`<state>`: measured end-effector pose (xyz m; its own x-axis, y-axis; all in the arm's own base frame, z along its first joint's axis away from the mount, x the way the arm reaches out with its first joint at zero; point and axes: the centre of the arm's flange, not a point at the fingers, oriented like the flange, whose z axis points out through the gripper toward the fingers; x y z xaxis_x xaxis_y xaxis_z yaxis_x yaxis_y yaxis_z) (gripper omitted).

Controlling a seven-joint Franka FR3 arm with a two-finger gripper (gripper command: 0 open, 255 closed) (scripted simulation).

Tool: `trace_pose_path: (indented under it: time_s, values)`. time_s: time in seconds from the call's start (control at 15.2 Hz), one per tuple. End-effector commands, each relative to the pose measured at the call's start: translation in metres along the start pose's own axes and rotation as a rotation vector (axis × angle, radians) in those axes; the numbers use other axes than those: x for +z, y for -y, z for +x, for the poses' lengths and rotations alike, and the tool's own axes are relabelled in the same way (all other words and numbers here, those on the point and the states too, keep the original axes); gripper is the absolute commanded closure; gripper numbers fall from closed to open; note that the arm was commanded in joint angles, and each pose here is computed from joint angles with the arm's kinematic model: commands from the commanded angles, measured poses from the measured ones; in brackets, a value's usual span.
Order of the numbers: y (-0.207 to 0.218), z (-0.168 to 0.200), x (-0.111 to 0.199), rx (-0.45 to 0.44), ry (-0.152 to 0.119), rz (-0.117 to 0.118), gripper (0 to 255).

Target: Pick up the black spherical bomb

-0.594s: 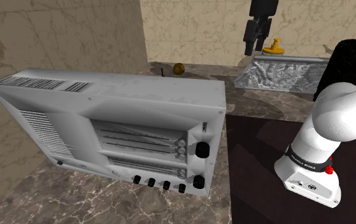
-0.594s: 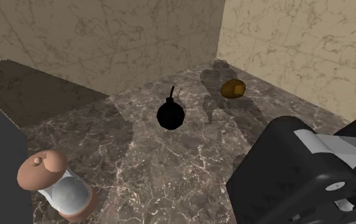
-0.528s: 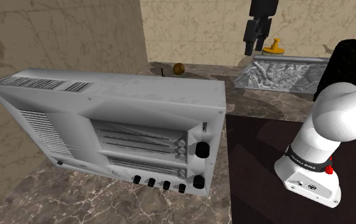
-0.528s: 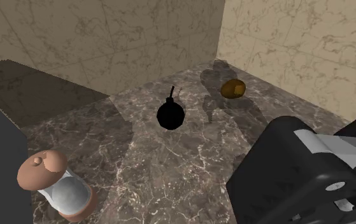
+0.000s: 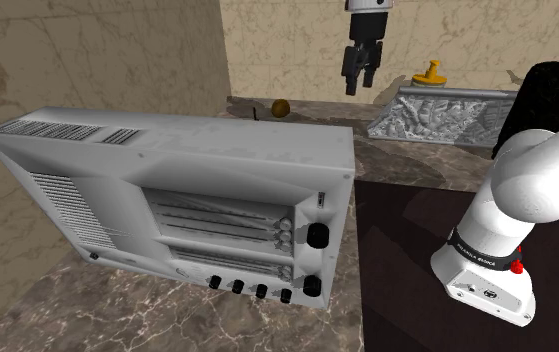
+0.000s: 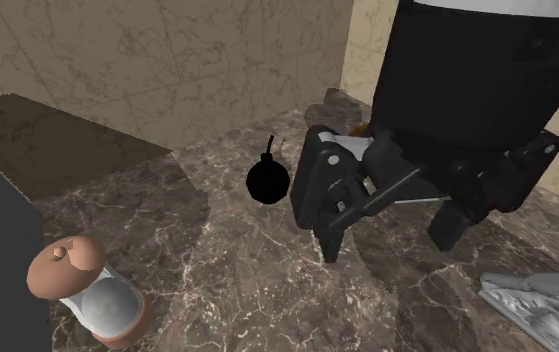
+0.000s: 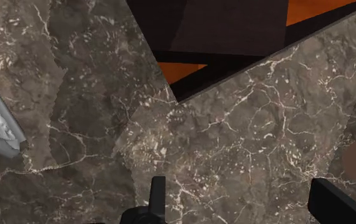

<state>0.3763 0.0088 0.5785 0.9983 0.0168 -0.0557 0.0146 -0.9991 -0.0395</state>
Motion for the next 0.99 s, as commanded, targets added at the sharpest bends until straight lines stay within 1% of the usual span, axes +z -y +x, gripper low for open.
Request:
trace_pose_path:
  time_s: [0.0,0.92]
  values:
    - [0.005,0.028,0.006,-0.014,0.000,-0.003,0]
    - [0.043,0.204,0.056,-0.111,0.005,-0.028,0]
